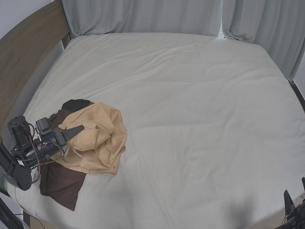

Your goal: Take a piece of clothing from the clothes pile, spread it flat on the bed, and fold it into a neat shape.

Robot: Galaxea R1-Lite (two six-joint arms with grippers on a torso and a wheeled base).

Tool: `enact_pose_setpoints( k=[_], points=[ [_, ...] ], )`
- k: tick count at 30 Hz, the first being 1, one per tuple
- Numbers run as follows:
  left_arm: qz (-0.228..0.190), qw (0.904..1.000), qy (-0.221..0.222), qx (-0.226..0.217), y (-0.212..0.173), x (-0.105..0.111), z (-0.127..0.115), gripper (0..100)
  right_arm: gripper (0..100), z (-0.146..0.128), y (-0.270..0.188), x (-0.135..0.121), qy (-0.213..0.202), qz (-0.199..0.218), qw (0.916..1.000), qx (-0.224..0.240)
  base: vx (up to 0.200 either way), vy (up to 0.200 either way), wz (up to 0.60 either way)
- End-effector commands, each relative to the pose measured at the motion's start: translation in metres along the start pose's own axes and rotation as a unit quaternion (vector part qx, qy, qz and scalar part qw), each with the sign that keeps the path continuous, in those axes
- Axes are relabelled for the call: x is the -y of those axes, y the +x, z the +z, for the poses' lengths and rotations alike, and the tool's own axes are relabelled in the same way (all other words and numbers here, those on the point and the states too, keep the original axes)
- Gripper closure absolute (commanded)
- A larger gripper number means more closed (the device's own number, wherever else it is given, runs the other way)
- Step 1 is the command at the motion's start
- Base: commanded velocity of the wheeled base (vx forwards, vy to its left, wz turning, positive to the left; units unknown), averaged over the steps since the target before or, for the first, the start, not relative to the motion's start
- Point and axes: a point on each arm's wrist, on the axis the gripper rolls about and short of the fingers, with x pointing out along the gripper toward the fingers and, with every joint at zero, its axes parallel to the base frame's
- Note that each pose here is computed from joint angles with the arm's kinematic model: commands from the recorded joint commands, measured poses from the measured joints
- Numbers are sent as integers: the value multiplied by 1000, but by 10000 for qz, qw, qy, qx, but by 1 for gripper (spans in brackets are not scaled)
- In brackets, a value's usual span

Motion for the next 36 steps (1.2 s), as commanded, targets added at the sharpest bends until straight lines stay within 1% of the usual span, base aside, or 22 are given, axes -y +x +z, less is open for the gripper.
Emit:
enact_pose_setpoints(
  k=[1, 7, 13, 18, 20, 22, 25, 26, 27, 30, 33, 36],
  points=[
    [-53, 9999, 69, 55, -4, 7, 1, 100, 0, -5, 0, 0, -1, -4, 10000, -8, 0, 0, 0],
    [-74, 9999, 75, 45, -5, 8, -1, 100, 0, -5, 0, 0, -1, -4, 10000, -8, 0, 0, 0],
    [-245, 9997, 50, -25, -4, 20, -5, 100, 0, -5, 0, 0, -1, 4, 10000, -7, 0, 0, 0],
    [-3, 9994, -49, 349, 1, 29, -3, 100, 0, -5, 0, 0, -1, 4, 10000, -7, 0, 0, 0],
    [17, 9990, -90, 429, 3, 31, -2, 100, 0, -5, 0, 0, -1, 4, 10000, -7, 0, 0, 0],
    [-63, 9985, -158, 511, 6, 35, 1, 100, 0, -5, 0, 0, -1, 4, 10000, -7, 0, 0, 0],
    [-219, 9957, -461, 773, 11, 44, 5, 100, 0, -5, 0, 0, -1, -4, 10000, -8, 0, 0, 0],
    [-219, 9957, -461, 773, 11, 44, 5, 100, 0, -5, 0, 0, -1, -4, 10000, -8, 0, 0, 0],
    [-293, 9914, -705, 1060, 16, 52, 6, 100, 0, -5, 0, 0, -1, -4, 10000, -8, 0, 0, 0],
    [-315, 9836, -983, 1479, 23, 63, 6, 100, 0, -5, 0, 0, -1, -4, 10000, -8, 0, 0, 0],
    [-297, 9777, -1164, 1720, 28, 69, 7, 100, 0, -5, 0, 0, -1, -4, 10000, -8, 0, 0, 0],
    [-322, 9735, -1326, 1836, 30, 74, 8, 100, 0, -5, 0, 0, -1, 4, 10000, -7, 0, 0, 0]
  ],
)
